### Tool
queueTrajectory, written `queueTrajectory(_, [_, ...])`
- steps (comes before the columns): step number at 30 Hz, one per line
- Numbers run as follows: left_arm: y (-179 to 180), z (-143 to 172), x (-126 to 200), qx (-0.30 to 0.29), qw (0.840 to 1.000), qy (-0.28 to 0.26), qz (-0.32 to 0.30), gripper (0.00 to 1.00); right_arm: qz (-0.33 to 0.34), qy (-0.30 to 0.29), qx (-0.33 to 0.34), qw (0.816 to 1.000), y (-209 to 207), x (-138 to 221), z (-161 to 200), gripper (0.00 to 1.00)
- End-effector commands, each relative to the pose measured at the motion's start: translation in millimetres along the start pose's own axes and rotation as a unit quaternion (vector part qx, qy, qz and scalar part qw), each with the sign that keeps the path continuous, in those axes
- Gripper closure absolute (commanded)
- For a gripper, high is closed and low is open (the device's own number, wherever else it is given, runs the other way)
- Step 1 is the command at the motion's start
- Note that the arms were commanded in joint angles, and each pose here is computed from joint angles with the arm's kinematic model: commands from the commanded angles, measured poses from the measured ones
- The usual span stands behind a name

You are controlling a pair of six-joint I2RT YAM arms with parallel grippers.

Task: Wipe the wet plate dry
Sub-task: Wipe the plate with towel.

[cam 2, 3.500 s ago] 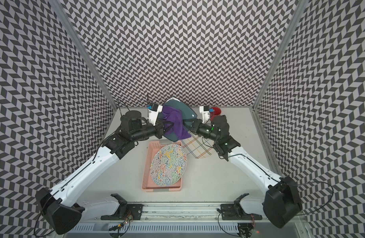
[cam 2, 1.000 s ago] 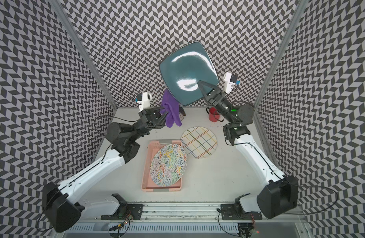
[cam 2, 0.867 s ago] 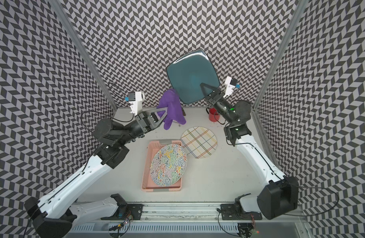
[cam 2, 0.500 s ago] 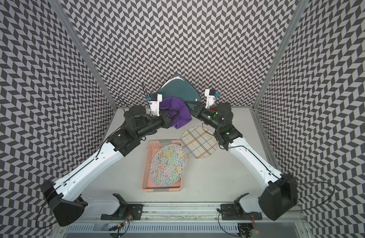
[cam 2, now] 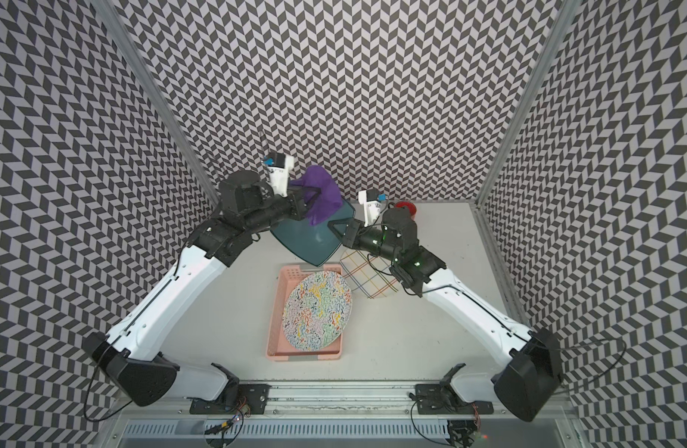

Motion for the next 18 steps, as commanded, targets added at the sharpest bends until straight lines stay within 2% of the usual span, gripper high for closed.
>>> queueTrajectory(1, [0,64,-18,-0.012,0.993,0.116,0.013,1.0,-0.176,-0.146,0.093,0.969,100,53,-70,1.0])
queueTrajectory(5, [26,90,1,0.02,0.991,0.12,-0.049,1.0,-0.177,-0.191,0.057,0.964,79,79,-100,1.0])
queueTrajectory(10, [16,115,15,0.034,0.99,0.138,0.01,1.0,-0.204,-0.18,0.054,0.961,83,85,-101,1.0])
queueTrajectory(12, [25,119,13,0.048,0.989,0.139,-0.01,1.0,-0.227,-0.166,0.054,0.958,90,81,-94,1.0])
queueTrajectory(15, [50,95,15,0.082,0.99,0.1,-0.049,1.0,-0.23,-0.142,0.06,0.961,95,70,-77,1.0])
queueTrajectory(18, [89,50,29,0.114,0.988,0.036,-0.102,1.0,-0.23,-0.117,0.06,0.964,93,64,-56,1.0])
Point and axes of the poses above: each gripper's point midway between its finger pads, its own x axis back along the fingers, its own y axis along the line the jaws close on, z = x × y, the point moved 5 cm from there along x, back along the fingers, and after that the axes turned 2 degrees about x, right-handed, at the moved point
